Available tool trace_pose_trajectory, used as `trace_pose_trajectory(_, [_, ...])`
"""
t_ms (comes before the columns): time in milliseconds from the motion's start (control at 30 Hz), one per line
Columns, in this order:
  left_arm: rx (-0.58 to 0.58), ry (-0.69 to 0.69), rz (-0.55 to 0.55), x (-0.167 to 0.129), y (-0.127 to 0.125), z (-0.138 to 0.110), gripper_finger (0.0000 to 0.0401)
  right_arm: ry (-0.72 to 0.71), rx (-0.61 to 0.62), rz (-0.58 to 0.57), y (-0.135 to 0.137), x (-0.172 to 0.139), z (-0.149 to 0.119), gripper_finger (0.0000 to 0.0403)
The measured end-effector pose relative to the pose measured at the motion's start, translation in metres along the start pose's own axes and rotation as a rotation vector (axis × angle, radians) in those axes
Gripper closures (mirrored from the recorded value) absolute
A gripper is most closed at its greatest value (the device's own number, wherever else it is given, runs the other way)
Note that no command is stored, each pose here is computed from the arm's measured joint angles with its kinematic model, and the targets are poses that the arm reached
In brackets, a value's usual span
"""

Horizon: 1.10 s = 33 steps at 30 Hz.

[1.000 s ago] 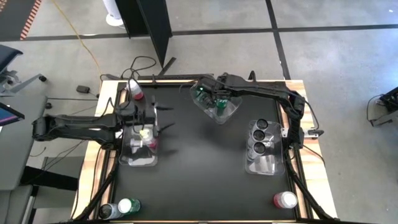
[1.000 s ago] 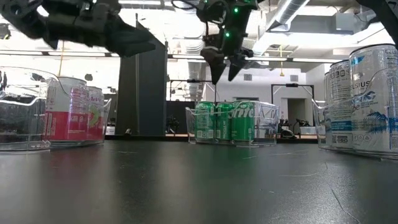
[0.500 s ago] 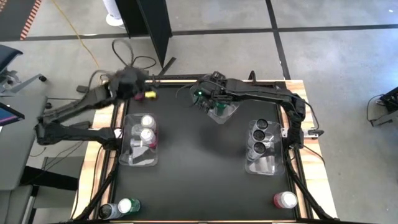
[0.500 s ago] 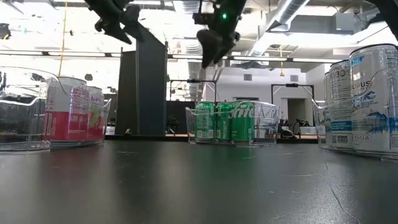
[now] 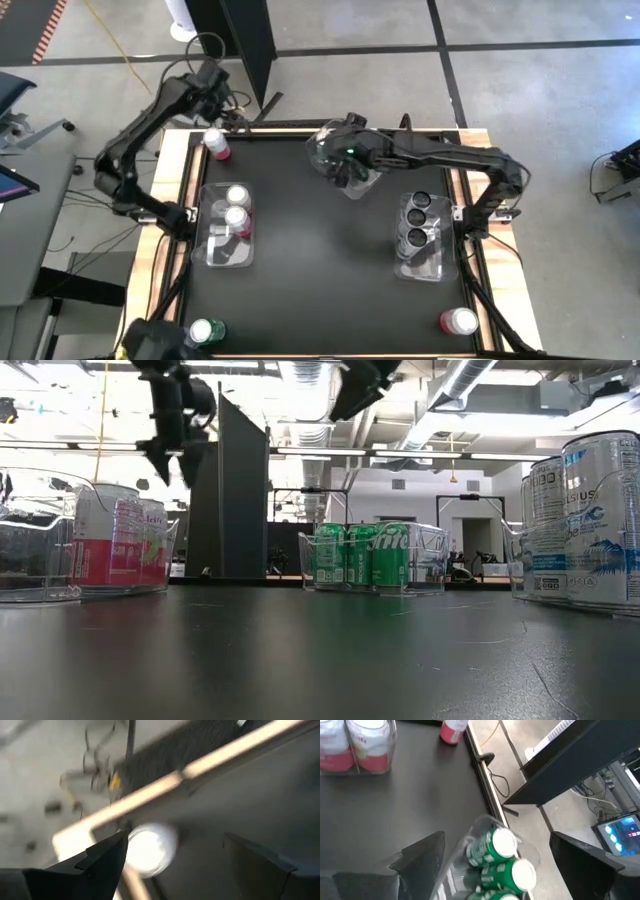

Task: Sort soda cans
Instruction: Put the top pink white soda can into the left transparent bin

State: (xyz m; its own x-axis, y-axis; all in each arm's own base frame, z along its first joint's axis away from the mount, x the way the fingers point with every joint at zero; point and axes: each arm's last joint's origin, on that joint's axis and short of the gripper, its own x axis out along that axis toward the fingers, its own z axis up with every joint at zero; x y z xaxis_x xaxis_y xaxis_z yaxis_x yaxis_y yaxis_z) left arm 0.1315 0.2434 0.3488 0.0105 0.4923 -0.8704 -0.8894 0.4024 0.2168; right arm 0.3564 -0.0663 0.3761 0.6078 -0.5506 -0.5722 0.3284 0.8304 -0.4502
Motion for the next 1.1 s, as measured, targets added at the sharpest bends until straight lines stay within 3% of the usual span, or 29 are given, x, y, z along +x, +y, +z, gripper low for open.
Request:
trace_pose_trajectory(167, [-0.035, 0.064, -0.082, 0.012, 0.018, 0.0, 0.0078, -0.067, 0.009, -0.018, -0.008, -0.015, -0.024, 0.0025])
trace_pose_trajectory(433, [-0.135, 0.11, -0.152, 0.013, 0.017, -0.003, 0.0044, -0.174, 0.05, 0.02, -0.018, -0.033, -0.056, 0.0025])
trace_pose_trajectory(533, [-0.195, 0.164, -0.136, 0.02, 0.016, -0.004, 0.0036, -0.197, 0.05, 0.024, -0.016, -0.036, -0.065, 0.0025])
trace_pose_trajectory(800, [-0.327, 0.21, 0.038, 0.046, 0.011, 0.005, 0.0032, -0.216, 0.008, 0.045, -0.006, -0.04, -0.092, 0.0025])
trace_pose_trajectory(1100, [-0.336, 0.32, 0.068, 0.055, 0.01, 0.012, 0.0032, -0.262, 0.032, 0.102, -0.01, -0.046, -0.118, 0.0035])
